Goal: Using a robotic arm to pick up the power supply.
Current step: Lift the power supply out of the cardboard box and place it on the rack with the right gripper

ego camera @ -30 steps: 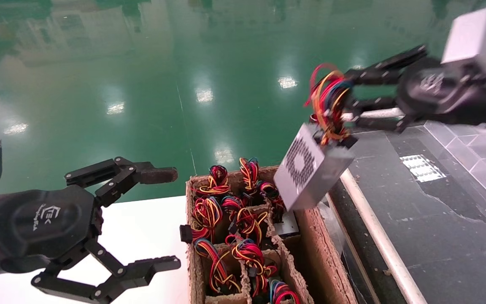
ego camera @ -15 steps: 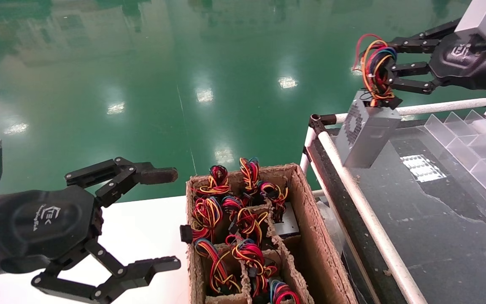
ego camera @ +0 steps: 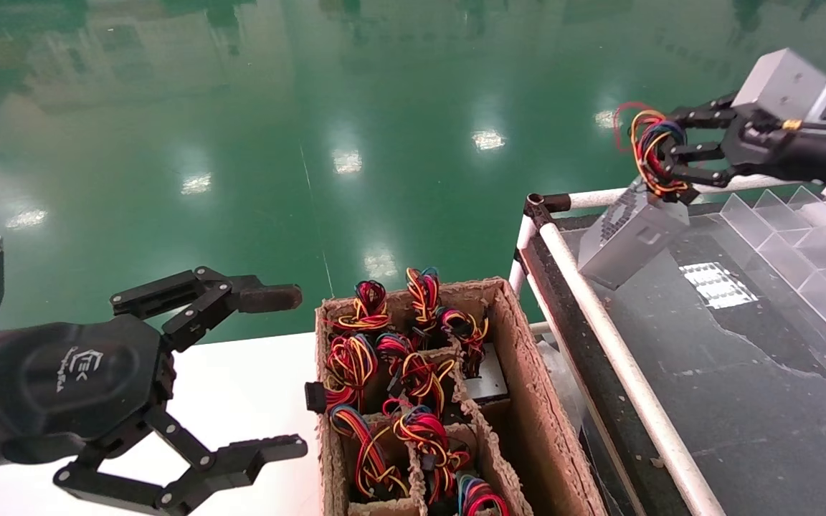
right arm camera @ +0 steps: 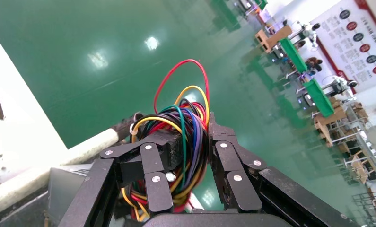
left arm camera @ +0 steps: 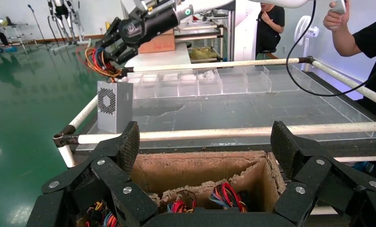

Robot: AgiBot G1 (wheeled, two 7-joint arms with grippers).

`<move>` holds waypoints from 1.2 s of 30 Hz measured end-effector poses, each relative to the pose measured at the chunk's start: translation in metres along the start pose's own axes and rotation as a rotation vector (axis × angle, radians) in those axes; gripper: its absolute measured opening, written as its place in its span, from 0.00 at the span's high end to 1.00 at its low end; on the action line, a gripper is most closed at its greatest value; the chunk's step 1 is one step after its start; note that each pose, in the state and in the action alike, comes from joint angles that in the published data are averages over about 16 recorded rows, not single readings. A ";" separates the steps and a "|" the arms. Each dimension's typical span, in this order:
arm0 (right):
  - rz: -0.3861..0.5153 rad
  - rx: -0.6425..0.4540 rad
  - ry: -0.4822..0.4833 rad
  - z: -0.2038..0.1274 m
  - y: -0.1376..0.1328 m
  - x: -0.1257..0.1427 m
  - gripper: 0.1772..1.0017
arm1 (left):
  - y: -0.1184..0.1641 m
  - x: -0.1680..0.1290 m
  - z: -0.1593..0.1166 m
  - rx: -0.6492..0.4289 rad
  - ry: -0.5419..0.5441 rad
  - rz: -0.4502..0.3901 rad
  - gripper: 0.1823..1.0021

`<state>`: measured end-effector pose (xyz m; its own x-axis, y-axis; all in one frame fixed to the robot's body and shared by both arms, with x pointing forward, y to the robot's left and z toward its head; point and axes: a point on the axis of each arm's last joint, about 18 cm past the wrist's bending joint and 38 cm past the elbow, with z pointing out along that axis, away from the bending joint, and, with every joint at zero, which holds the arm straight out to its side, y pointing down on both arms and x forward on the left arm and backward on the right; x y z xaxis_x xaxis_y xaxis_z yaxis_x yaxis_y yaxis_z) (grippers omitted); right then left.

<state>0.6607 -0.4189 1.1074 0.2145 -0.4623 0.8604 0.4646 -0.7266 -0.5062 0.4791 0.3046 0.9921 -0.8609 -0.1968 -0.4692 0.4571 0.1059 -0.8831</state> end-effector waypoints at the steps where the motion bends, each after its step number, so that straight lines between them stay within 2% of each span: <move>1: 0.001 -0.005 0.002 0.002 0.001 0.000 0.98 | 0.000 0.000 0.000 0.000 0.000 0.000 0.00; 27: 0.021 -0.145 0.139 0.015 0.030 0.016 0.98 | 0.000 0.000 0.000 0.000 0.000 0.000 0.00; 36: 0.019 -0.180 0.157 0.030 0.031 0.013 0.98 | 0.000 0.000 0.000 0.000 0.000 0.000 0.00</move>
<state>0.7036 -0.4322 1.1047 0.0789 -0.5398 0.8381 0.2982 -0.7894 -0.5366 0.4791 0.3046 0.9921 -0.8609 -0.1968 -0.4692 0.4571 0.1059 -0.8831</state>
